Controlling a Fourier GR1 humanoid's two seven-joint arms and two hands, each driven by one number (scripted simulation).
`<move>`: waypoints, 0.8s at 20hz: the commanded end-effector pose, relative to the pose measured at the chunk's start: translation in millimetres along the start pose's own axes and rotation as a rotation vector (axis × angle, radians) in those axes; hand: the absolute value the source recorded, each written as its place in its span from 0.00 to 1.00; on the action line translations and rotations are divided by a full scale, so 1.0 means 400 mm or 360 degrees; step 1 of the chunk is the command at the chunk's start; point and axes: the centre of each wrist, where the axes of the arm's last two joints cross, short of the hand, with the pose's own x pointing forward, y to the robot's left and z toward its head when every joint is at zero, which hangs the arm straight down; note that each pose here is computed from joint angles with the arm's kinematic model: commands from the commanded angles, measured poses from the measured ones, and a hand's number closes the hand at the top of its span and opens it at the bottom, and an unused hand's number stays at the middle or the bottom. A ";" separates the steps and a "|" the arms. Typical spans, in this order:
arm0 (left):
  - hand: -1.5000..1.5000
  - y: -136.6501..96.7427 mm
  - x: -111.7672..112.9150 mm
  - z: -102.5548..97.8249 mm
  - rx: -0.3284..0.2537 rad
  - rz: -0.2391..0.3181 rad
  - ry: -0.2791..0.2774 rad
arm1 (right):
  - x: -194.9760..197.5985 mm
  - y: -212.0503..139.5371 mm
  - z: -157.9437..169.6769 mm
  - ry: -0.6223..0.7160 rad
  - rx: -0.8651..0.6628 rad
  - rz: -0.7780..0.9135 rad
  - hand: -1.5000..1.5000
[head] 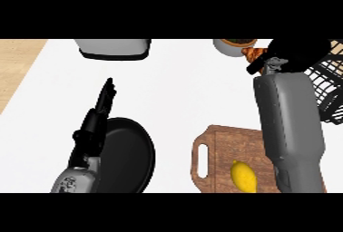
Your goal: Pick the croissant from the cutting board and place it in the tiered basket
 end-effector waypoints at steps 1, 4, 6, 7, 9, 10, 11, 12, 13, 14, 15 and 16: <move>0.50 0.015 -0.002 0.000 0.0015 -0.0005 0.0009 | 0.063 -0.138 0.029 0.0292 -0.0033 -0.0015 1.00; 0.50 0.034 0.001 -0.017 0.0058 -0.0002 0.0026 | 0.064 -0.207 0.026 0.0318 -0.0063 -0.0010 1.00; 0.50 0.044 0.007 -0.007 0.0011 -0.0011 -0.0004 | 0.087 -0.235 0.041 0.0347 -0.0087 -0.0105 1.00; 0.50 0.004 -0.001 -0.017 0.0031 0.0008 0.0003 | 0.061 -0.250 -0.008 0.0333 -0.0068 -0.0099 1.00; 0.50 0.046 0.007 -0.013 0.0015 -0.0013 0.0000 | 0.050 -0.290 0.010 0.0298 -0.0068 -0.0327 1.00; 0.50 0.014 -0.027 -0.002 0.0029 -0.0016 0.0019 | 0.046 -0.290 -0.014 0.0313 -0.0092 -0.0417 1.00; 0.50 0.016 -0.005 -0.006 0.0029 -0.0010 0.0002 | 0.059 -0.284 0.000 0.0292 -0.0063 -0.0471 1.00; 0.50 0.020 0.001 0.004 0.0033 0.0020 0.0032 | 0.031 -0.287 -0.062 0.0312 -0.0067 -0.0531 1.00; 0.50 0.048 0.022 -0.020 0.0029 0.0003 -0.0007 | 0.050 -0.309 -0.045 0.0303 -0.0058 -0.0539 1.00; 0.50 0.043 0.009 0.015 0.0031 -0.0012 -0.0015 | 0.037 -0.320 -0.080 0.0312 -0.0083 -0.0472 1.00; 0.50 0.026 0.012 -0.015 0.0034 -0.0019 0.0016 | 0.026 -0.298 -0.122 0.0311 -0.0078 -0.0445 1.00; 0.50 -0.016 0.016 0.019 0.0017 0.0017 0.0019 | 0.034 -0.289 -0.119 0.0306 -0.0086 -0.0405 1.00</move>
